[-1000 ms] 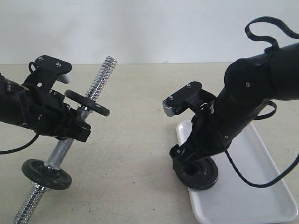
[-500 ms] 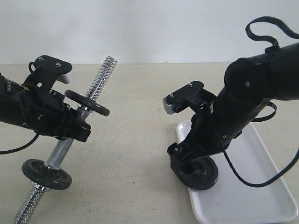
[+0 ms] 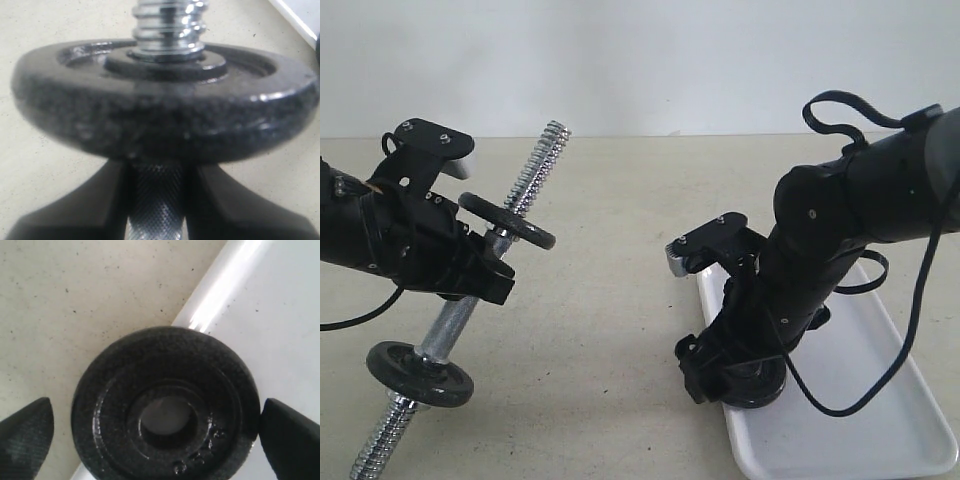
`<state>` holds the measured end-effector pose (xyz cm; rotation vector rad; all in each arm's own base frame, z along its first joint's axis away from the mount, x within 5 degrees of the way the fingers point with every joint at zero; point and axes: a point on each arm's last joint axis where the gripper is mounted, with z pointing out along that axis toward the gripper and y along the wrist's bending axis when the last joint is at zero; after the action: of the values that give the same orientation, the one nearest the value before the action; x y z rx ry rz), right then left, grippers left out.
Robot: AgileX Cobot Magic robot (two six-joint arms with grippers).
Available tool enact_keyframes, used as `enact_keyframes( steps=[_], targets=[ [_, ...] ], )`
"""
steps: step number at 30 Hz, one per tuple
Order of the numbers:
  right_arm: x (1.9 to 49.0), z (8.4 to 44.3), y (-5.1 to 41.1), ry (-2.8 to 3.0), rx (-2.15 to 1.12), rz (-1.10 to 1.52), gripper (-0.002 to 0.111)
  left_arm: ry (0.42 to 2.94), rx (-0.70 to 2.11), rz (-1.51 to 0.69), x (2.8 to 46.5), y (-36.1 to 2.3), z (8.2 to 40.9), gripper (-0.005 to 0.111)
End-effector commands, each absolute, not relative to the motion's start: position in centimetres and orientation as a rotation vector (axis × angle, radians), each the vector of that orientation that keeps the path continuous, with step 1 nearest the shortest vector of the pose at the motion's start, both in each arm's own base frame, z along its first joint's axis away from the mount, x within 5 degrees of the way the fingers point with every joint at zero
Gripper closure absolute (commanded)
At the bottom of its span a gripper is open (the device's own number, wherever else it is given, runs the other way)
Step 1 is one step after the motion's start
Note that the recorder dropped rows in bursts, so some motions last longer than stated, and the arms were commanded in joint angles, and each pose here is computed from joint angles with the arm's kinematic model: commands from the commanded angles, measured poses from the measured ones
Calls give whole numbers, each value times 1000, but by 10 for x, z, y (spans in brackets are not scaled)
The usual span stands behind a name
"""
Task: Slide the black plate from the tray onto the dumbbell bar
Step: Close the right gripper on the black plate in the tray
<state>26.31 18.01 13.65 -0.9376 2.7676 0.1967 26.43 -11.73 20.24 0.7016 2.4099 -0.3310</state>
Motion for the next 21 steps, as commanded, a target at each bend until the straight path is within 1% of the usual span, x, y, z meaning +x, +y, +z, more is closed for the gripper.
enact_keyframes(
  steps=[1, 21],
  targets=[
    [262, 135, 180, 2785, -908, 202, 6, 2291, 573, -333, 273, -118, 227, 102],
    [261, 135, 179, 2802, -903, 192, 6, 2293, 578, -334, 273, -118, 227, 102]
  ],
)
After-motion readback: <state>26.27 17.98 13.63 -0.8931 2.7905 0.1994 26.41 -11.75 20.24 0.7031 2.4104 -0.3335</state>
